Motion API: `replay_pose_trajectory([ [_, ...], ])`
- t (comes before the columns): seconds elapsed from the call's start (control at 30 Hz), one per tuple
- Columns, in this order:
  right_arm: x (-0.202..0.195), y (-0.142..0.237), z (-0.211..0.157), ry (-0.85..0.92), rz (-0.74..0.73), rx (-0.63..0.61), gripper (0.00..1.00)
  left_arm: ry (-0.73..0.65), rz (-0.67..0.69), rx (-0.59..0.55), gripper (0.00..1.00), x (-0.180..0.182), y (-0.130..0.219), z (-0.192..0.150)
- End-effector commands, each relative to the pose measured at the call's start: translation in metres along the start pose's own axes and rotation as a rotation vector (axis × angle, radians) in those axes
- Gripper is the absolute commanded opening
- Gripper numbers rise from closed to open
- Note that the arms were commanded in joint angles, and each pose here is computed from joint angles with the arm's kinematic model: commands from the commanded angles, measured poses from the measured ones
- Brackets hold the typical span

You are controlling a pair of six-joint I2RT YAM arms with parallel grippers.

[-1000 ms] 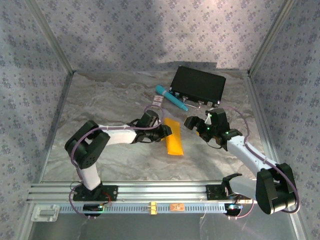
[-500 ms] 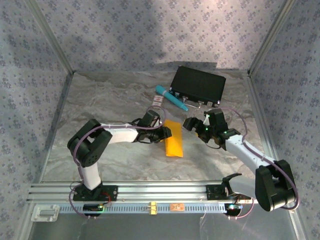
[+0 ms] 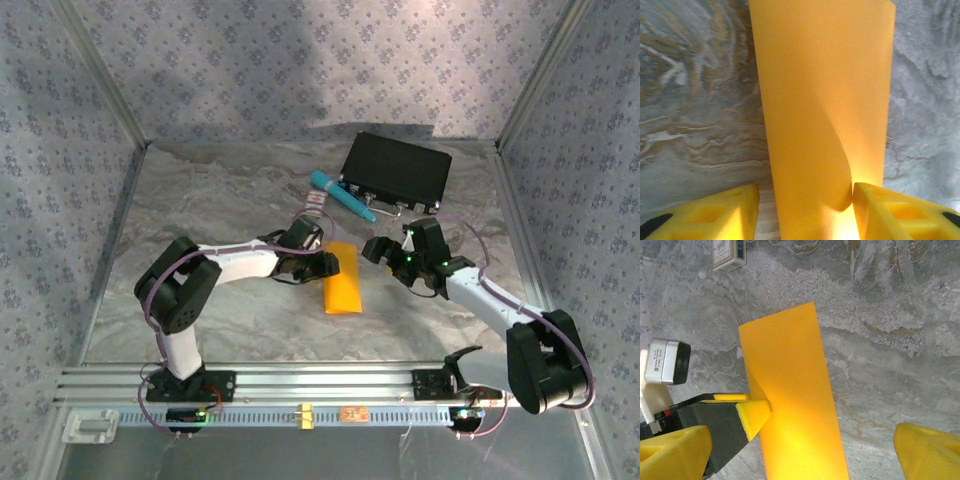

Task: Fold a paper plane with a square sheet of paper (pick it up from the middle)
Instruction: First fold the square sheet of paper in half at the center of the table.

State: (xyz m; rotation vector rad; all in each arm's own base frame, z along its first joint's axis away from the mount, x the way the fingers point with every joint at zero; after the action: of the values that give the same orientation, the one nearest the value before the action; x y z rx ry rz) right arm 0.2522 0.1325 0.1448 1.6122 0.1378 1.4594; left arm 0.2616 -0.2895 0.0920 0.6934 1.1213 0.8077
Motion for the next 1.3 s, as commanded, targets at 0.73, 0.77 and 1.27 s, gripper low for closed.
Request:
replay_pose_trajectory([
  [0.73,0.002,-0.015,-0.003,0.023,-0.019,0.015,0.87,-0.067,0.169,-0.001,0.45,0.01,0.016,0.002],
  [0.77,0.002,-0.016,-0.003,0.023,-0.018,0.014,0.87,-0.063,0.166,-0.003,0.45,0.01,0.016,0.003],
  [1.27,0.0,-0.017,-0.006,0.029,-0.041,0.013,0.89,-0.148,0.165,0.054,0.47,0.006,0.006,0.004],
])
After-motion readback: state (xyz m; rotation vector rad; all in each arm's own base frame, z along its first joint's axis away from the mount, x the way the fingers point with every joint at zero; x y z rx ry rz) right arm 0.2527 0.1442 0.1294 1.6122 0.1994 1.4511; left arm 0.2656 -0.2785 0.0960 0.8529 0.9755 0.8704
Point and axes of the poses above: each hand's point on the last joint's axis, 136 mm out from that joint toward the fingers, its own y axis back along the fingers, its own x axis along the line the jaws close on, z = x × y, the point moved 7 cm from there along y, back along the fingers, and after that the axes turned 11 degrees about -y, right-handed, at the moved point
